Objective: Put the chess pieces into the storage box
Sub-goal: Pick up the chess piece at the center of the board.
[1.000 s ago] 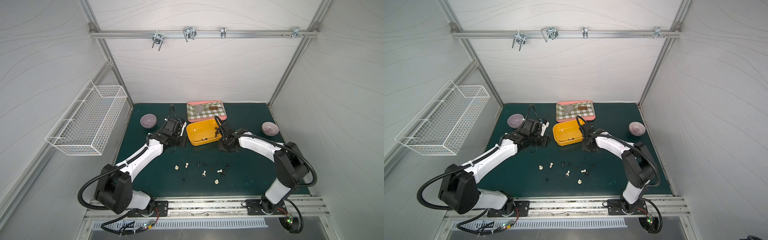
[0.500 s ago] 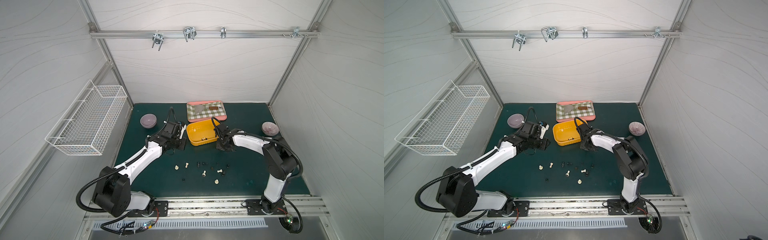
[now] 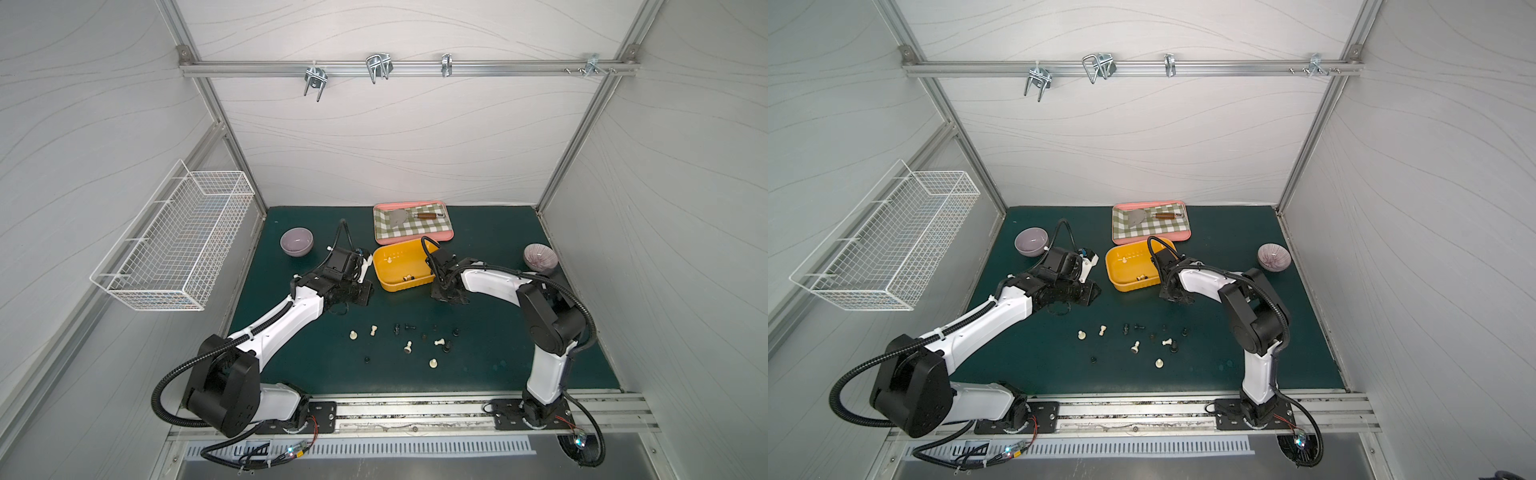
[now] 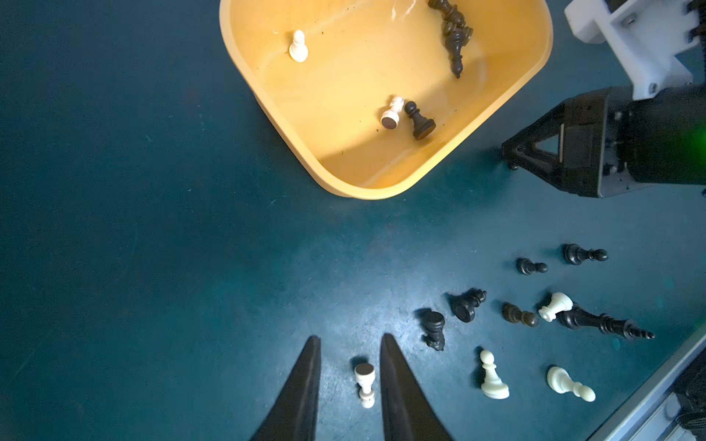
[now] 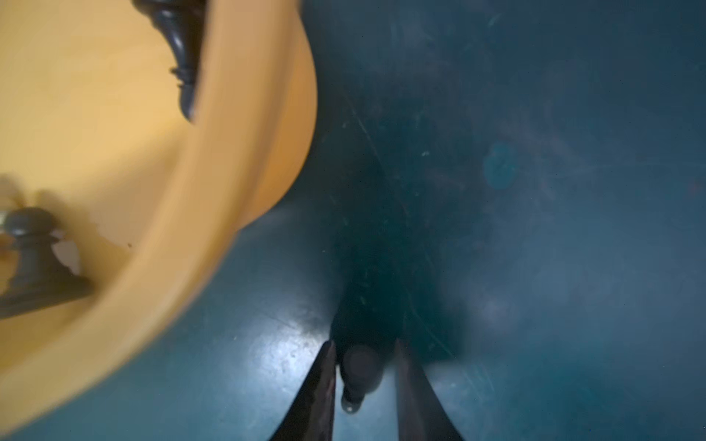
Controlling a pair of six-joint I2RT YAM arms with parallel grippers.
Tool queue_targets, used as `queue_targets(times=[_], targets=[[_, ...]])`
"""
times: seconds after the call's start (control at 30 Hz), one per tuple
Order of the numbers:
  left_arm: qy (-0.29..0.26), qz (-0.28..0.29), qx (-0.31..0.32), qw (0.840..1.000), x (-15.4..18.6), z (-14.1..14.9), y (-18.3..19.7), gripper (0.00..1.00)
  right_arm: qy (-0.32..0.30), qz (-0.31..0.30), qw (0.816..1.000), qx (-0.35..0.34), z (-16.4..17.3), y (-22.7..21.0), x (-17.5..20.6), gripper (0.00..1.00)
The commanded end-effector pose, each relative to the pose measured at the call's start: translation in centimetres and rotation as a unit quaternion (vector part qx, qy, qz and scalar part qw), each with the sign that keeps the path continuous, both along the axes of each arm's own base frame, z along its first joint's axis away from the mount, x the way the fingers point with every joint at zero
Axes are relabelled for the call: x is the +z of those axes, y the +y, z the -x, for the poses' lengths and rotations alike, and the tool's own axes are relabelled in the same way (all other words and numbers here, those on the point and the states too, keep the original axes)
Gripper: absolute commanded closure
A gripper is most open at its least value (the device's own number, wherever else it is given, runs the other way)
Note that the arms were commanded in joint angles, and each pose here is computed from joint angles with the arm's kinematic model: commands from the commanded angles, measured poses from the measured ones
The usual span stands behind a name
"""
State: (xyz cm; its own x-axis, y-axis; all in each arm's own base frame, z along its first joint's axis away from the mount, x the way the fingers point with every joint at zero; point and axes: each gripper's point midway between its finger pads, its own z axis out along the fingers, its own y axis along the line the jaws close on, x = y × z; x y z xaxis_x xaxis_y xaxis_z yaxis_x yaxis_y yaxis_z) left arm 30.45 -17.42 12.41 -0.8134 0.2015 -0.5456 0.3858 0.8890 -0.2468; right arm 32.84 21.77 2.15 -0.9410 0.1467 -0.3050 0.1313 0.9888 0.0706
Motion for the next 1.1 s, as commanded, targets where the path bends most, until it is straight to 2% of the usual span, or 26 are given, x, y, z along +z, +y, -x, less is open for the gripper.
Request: queue_targets(times=[0.0,0.63,0.8,1.07], targets=[[-0.019,0.015,-0.009,1.000,0.9,-0.4,-0.4,0.71,0.001,0.005,1.000,-0.010,-0.3,0.2,-0.5,0.74],[-0.008,0.024,-0.011,1.000,0.5,-0.4,-0.7,0.72,0.002,0.001,1.000,0.002,-0.1,0.4,-0.1,0.85],[-0.006,0.023,-0.008,1.000,0.3,-0.5,-0.7,0.72,-0.019,-0.010,1.000,0.021,-0.7,1.0,2.4,0.85],[-0.003,0.024,-0.005,1.000,0.3,-0.4,-0.6,0.72,-0.078,-0.044,0.995,0.053,-2.8,2.5,8.7,0.85]])
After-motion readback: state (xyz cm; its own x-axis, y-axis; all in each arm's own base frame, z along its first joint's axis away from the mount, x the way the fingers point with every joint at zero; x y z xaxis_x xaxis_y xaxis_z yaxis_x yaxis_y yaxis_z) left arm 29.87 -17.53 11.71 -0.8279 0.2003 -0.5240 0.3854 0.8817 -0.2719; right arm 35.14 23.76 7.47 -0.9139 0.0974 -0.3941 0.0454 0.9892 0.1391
